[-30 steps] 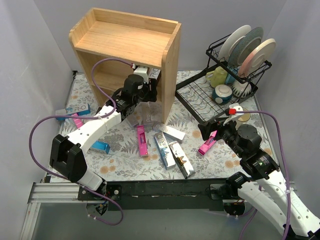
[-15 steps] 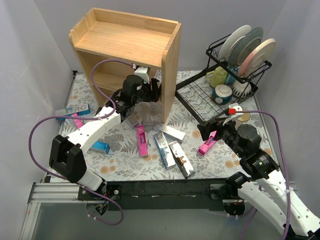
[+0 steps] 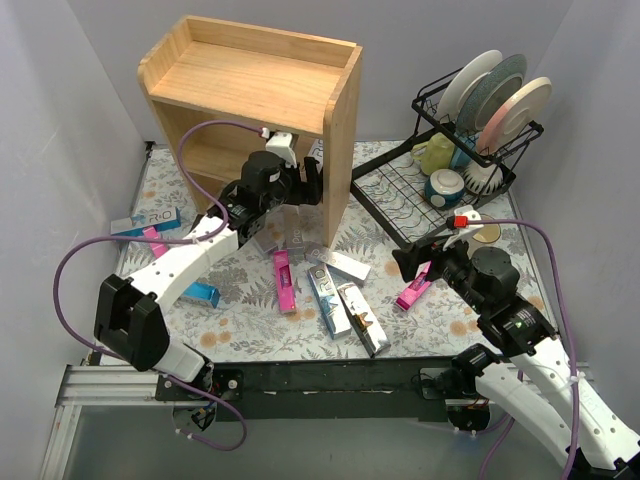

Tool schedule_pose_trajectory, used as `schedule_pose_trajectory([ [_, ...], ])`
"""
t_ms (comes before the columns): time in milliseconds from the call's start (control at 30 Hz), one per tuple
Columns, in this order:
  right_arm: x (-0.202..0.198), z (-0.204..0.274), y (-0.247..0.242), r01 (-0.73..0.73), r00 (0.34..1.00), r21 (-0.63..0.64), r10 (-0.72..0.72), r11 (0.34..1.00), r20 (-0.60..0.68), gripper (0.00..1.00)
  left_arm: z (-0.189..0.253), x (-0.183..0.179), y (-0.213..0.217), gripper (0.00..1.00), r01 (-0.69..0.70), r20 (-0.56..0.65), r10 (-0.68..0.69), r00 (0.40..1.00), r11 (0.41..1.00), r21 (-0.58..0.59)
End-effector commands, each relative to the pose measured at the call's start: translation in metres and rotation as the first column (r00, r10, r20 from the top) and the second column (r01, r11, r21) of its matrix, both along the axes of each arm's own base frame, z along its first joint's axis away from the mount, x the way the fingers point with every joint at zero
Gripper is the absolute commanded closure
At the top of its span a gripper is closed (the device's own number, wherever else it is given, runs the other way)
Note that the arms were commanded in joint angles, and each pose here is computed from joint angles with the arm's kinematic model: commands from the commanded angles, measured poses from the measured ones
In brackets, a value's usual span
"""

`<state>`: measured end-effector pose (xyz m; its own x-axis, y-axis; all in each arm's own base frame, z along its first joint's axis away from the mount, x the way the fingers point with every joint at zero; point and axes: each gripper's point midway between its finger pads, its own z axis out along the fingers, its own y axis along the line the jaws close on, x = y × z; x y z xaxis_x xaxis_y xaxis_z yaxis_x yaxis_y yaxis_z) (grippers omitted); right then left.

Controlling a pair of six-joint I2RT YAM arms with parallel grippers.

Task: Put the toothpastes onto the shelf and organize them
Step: Place the toothpaste on the shelf, then adjust the toothpaste on the shelf.

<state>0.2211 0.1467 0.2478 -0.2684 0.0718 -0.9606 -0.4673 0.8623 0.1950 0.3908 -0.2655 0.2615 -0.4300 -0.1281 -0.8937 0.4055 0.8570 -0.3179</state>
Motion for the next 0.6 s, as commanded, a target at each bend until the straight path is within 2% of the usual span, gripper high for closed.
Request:
schedule_pose_trajectory([
  [0, 0.001, 0.01, 0.005, -0.015, 0.999, 0.044, 0.013, 0.999, 0.036, 0.03, 0.046, -0.022, -0.012, 0.28, 0.09, 0.084, -0.082, 0.993, 0.991, -0.096],
  [133, 0.0, 0.011, 0.005, -0.018, 0.999, 0.05, 0.016, 0.999, 0.039, 0.04, 0.061, -0.025, -0.004, 0.28, 0.055, 0.103, -0.042, 0.994, 0.99, -0.133],
  [300, -0.001, 0.01, 0.004, -0.016, 0.999, 0.051, 0.014, 0.999, 0.039, 0.04, 0.064, -0.015, 0.02, 0.3, -0.103, 0.1, 0.121, 0.988, 0.98, -0.169],
  [400, -0.001, 0.009, 0.005, -0.019, 0.999, 0.049, 0.017, 0.999, 0.038, 0.04, 0.068, -0.007, 0.035, 0.35, -0.196, 0.096, 0.219, 0.971, 0.959, -0.202],
  [567, -0.002, 0.009, 0.004, -0.019, 0.999, 0.052, 0.017, 0.998, 0.04, 0.04, 0.081, -0.004, 0.04, 0.37, -0.22, 0.098, 0.261, 0.96, 0.924, -0.312],
])
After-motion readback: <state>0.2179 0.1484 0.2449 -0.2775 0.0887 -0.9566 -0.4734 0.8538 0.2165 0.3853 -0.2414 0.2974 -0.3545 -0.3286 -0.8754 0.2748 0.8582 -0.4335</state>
